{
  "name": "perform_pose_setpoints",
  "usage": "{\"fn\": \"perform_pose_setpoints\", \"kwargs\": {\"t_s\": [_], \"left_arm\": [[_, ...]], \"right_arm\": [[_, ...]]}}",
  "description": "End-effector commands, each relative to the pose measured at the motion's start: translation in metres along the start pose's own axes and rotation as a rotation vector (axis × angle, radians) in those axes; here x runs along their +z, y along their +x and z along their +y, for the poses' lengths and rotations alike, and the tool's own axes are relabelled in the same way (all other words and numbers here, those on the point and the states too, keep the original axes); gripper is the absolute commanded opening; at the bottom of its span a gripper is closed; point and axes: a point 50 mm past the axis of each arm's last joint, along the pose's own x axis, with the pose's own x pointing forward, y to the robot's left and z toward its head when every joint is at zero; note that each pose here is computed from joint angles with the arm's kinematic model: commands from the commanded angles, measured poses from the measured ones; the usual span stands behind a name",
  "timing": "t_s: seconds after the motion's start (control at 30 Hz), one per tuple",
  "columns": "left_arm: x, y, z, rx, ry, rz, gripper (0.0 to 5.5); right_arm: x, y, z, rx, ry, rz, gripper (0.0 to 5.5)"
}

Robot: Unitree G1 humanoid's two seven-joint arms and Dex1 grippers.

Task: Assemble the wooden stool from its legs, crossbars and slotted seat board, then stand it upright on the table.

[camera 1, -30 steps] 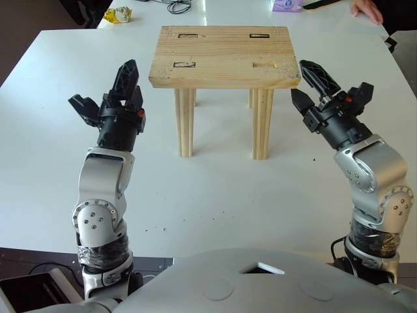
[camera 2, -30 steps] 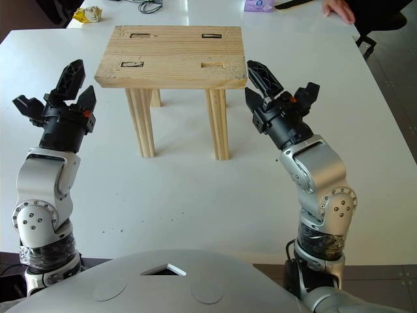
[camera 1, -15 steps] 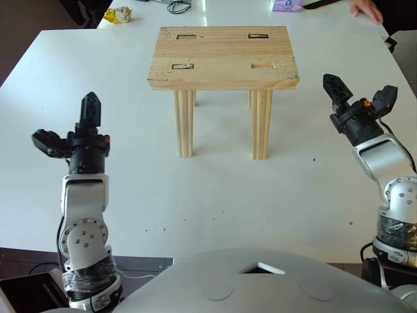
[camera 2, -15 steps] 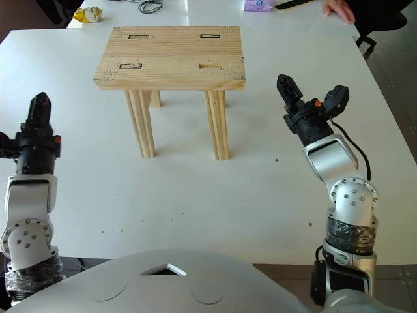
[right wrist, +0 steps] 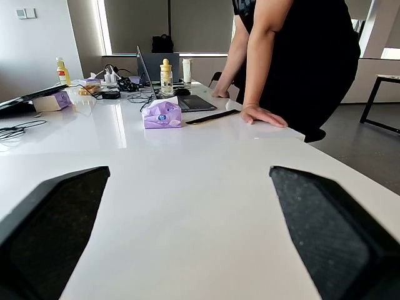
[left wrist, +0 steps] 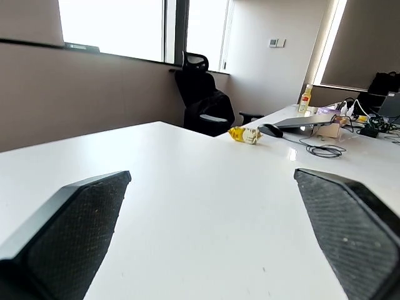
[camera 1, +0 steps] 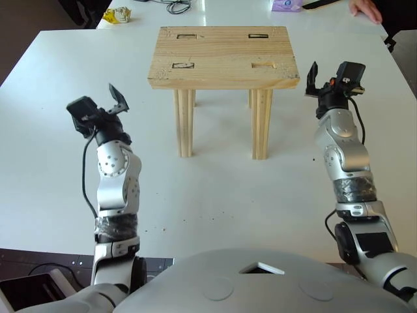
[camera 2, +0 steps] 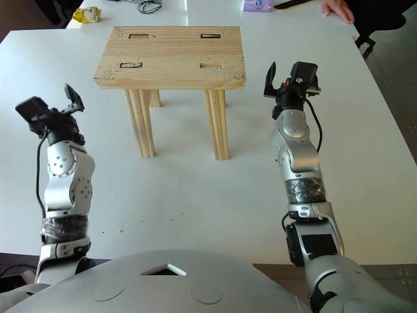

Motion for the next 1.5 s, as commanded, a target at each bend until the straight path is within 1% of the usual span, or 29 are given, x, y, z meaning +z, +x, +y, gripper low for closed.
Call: {"fn": "perform_pose_setpoints", "kwargs": {"t_s": [0.03,0.1,0.2,0.3,0.37,0.43,0.53,0.6,0.77,0.93,1.07,1.27,1.4,1.5], "left_arm": [[0.018,0.03,0.011,0.119,-0.03,-0.071,4.82],[0.021,0.038,0.011,0.128,-0.034,-0.076,4.82],[0.022,0.044,0.002,0.095,-0.049,-0.072,4.82],[0.031,0.05,-0.015,0.027,-0.085,-0.082,4.82],[0.04,0.053,-0.028,-0.021,-0.108,-0.099,4.82],[0.044,0.052,-0.037,-0.057,-0.123,-0.1,4.82],[0.038,0.045,-0.044,-0.1,-0.067,-0.081,4.82],[0.036,0.045,-0.045,-0.108,-0.032,-0.076,4.82],[0.045,0.05,-0.036,-0.094,0.022,-0.108,4.82],[0.05,0.053,-0.026,-0.083,0.023,-0.122,4.82],[0.05,0.049,-0.02,-0.057,0.013,-0.136,4.82],[0.043,0.045,-0.029,-0.066,0.025,-0.128,4.82],[0.05,0.05,-0.03,-0.043,0.022,-0.18,4.82],[0.053,0.053,-0.026,-0.005,0.015,-0.212,4.82]], "right_arm": [[0.03,0.023,-0.003,-0.041,-0.005,-0.12,4.71],[0.034,0.027,-0.005,-0.068,-0.007,-0.148,4.71],[0.037,0.03,0.001,-0.085,0.009,-0.172,4.71],[0.043,0.03,0.012,-0.081,0.02,-0.203,4.71],[0.043,0.027,0.021,-0.066,-0.012,-0.22,4.71],[0.037,0.022,0.028,-0.047,-0.034,-0.215,4.71],[0.02,0.014,0.032,-0.048,-0.057,-0.171,4.71],[0.017,0.011,0.031,-0.065,-0.057,-0.161,4.71],[0.024,0.005,0.027,-0.075,-0.08,-0.2,4.71],[0.026,0.0,0.024,-0.089,-0.073,-0.193,4.71],[0.026,-0.005,0.028,-0.047,-0.075,-0.183,4.71],[0.033,0.007,0.021,-0.072,-0.088,-0.205,4.71],[0.039,0.018,0.015,-0.102,-0.125,-0.24,4.71],[0.05,0.03,0.023,-0.048,-0.142,-0.281,4.71]]}}
